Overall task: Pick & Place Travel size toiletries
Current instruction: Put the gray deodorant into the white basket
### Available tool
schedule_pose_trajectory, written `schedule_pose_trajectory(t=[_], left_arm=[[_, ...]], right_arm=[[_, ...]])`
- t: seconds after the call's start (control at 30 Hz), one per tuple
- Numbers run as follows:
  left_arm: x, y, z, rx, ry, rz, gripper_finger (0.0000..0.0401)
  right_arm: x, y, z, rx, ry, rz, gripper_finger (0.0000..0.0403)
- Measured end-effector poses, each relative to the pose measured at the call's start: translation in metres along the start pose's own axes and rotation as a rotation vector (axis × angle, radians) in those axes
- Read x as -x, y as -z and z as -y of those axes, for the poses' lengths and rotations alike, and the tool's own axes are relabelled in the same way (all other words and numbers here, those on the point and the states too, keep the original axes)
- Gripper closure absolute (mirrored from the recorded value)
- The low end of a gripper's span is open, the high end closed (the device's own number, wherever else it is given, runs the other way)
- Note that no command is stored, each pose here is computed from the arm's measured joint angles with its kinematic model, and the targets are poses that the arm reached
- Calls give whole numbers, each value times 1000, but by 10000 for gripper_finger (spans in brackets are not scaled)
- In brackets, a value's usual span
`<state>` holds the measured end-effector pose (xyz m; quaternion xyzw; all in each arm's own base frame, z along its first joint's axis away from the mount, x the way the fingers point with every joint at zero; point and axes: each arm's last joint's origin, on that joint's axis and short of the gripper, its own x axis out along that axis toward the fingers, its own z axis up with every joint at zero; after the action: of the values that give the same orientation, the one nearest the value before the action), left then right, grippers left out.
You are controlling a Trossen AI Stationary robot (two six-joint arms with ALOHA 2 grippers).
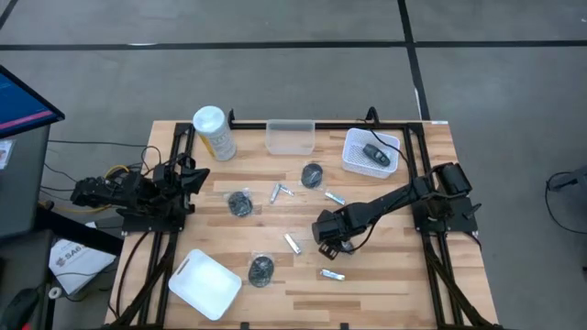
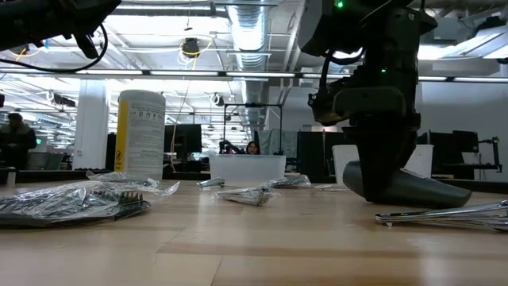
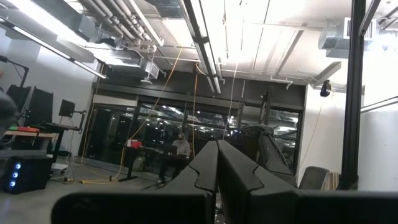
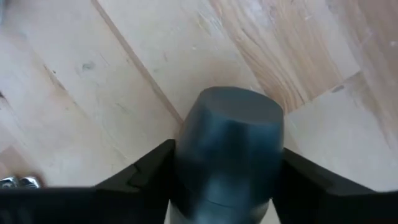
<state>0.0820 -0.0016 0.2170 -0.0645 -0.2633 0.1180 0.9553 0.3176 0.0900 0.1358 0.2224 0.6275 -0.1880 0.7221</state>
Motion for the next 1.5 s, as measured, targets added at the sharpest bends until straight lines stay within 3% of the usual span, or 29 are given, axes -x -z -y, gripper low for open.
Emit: schedule_pose_trajectory(t=[0.3, 0.5, 0.73, 0.9, 1.17, 1.5], left_arm=[[0, 0, 0, 0, 0, 0, 399], [0, 0, 0, 0, 0, 1, 399], [0, 0, 0, 0, 0, 1, 399], [0, 0, 0, 1, 0, 2, 399], [0, 0, 0, 1, 0, 4, 399], [0, 0, 0, -6, 0, 1, 399]], right_arm=[[11, -3, 2, 10, -44, 18, 203], [81, -13, 10, 14, -220, 159, 203], [185, -11, 38, -41, -502, 455, 203], [242, -4, 53, -22, -714, 686, 203], [288, 6, 56, 90, -1024, 891, 203], [323, 13, 33, 410, -1496, 1049, 203]])
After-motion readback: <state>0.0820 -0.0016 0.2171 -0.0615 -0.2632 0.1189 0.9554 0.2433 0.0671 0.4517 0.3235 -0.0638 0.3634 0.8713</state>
